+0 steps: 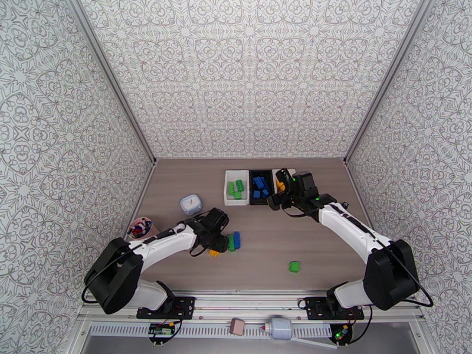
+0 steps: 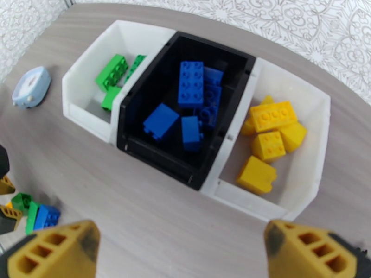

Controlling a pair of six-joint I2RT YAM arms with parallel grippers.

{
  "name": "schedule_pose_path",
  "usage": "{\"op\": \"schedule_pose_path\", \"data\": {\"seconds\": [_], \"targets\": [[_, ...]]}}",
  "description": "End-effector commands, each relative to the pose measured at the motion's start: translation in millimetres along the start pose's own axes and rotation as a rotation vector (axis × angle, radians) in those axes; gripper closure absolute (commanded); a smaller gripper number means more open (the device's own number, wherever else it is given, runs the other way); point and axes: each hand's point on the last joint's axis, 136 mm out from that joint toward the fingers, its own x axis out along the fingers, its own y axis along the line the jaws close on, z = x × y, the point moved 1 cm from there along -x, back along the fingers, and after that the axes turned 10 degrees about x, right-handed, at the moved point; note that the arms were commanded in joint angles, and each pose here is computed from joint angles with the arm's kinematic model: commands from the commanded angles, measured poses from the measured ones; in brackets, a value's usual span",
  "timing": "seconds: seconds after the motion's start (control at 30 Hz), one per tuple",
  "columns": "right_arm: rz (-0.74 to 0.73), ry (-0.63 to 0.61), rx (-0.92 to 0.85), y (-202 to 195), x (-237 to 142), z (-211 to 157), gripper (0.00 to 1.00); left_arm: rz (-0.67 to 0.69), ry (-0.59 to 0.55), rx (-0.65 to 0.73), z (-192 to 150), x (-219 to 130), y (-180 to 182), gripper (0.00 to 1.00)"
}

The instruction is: Sort the legos into containers by color

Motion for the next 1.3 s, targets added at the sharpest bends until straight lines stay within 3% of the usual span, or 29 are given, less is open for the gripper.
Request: {"op": "schedule_pose_path", "data": {"seconds": [0.0, 0.27, 0.57, 0.73, 1.03, 1.27], "targets": [[-0.011, -0.002, 0.01, 0, 3, -1, 0.03, -0.019, -0.033, 0.002, 16, -1, -2, 0.5], [-0.011, 0.008, 0.014, 0, 1, -6, 0.02, -0.013, -0.034, -0.002, 19, -1, -1, 0.66], [0.032, -0.006, 0.028, 8, -3, -1, 0.02, -0.016, -0.103, 0.001, 32, -15, -1, 0.68], [0.119, -0.016, 0.027, 26, -5, 2, 0.02, -0.014, -0.273, -0.016, 66, -37, 1, 0.71], [0.202, -0.052, -0.047, 69, -5, 1, 0.01, 0.081, -0.529, -0.069, 158, -62, 19, 0.72], [0.237, -0.071, -0.054, 84, -5, 2, 0.01, 0.087, -0.589, -0.12, 231, -54, 37, 0.72]]}}
